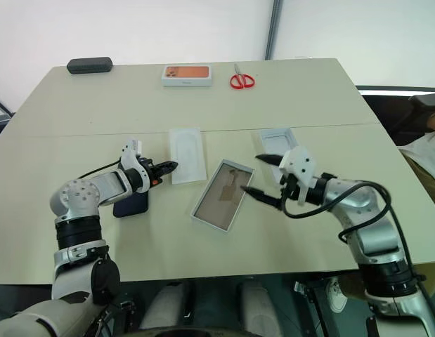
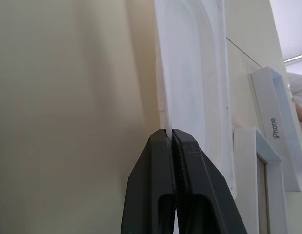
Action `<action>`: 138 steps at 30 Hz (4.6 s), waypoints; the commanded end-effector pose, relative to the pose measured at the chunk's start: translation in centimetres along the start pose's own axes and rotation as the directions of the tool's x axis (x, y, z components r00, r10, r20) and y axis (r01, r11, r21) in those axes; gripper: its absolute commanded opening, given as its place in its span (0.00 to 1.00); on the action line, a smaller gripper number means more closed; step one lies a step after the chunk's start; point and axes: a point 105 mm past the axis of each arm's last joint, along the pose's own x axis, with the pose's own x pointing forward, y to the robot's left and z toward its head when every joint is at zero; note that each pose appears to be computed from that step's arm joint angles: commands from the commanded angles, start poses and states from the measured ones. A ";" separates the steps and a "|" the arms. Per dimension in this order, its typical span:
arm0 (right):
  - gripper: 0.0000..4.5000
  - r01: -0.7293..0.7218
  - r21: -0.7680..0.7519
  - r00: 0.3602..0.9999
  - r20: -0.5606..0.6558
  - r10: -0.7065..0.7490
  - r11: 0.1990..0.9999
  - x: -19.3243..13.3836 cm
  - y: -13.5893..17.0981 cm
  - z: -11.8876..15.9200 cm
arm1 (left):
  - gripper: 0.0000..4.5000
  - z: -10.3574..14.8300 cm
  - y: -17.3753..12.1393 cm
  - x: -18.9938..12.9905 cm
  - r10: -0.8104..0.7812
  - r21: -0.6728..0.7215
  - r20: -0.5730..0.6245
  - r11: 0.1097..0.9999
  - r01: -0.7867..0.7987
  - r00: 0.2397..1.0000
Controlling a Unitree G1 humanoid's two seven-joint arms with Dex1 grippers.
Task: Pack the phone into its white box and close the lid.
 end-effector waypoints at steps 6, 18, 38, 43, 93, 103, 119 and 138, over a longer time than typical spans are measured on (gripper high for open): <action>1.00 -0.065 0.046 0.992 -0.104 0.070 0.997 5.3 1.8 -1.0 | 0.01 2.7 -1.7 -1.1 -0.084 0.126 0.060 0.989 0.076 0.995; 1.00 -0.264 0.171 0.953 -0.104 0.284 0.949 5.2 5.2 -1.5 | 0.01 2.1 -2.1 -1.4 -0.111 0.219 0.094 0.972 0.088 0.989; 0.05 -0.283 -0.050 0.940 -0.212 0.266 0.958 5.8 4.6 -3.3 | 0.00 1.3 -2.3 -1.1 -0.120 0.203 0.075 0.974 0.103 0.990; 0.02 -0.291 -0.188 0.947 -0.195 0.255 0.938 6.3 3.4 -1.8 | 0.00 1.9 -3.3 -1.5 -0.173 0.142 0.068 0.976 0.162 0.983; 0.55 0.063 -0.211 0.974 -0.198 -0.106 0.975 -0.1 -5.4 -0.8 | 0.67 -2.6 -6.5 0.0 -0.185 0.018 0.009 0.983 0.185 0.983; 0.55 0.165 -0.170 0.985 -0.026 -0.172 0.972 3.0 -6.9 2.2 | 0.99 0.1 -7.0 -1.9 -0.202 0.315 0.126 0.937 0.154 0.971; 0.00 0.036 -0.371 0.988 -0.125 -0.088 0.928 12.2 -3.8 0.2 | 1.00 0.7 -2.7 -6.6 -0.333 0.752 0.095 0.642 0.152 0.938; 0.00 -0.214 -0.282 0.964 -0.214 0.156 0.935 10.6 -0.3 0.2 | 1.00 0.3 -2.8 -6.4 -0.325 0.774 0.135 0.625 0.105 0.936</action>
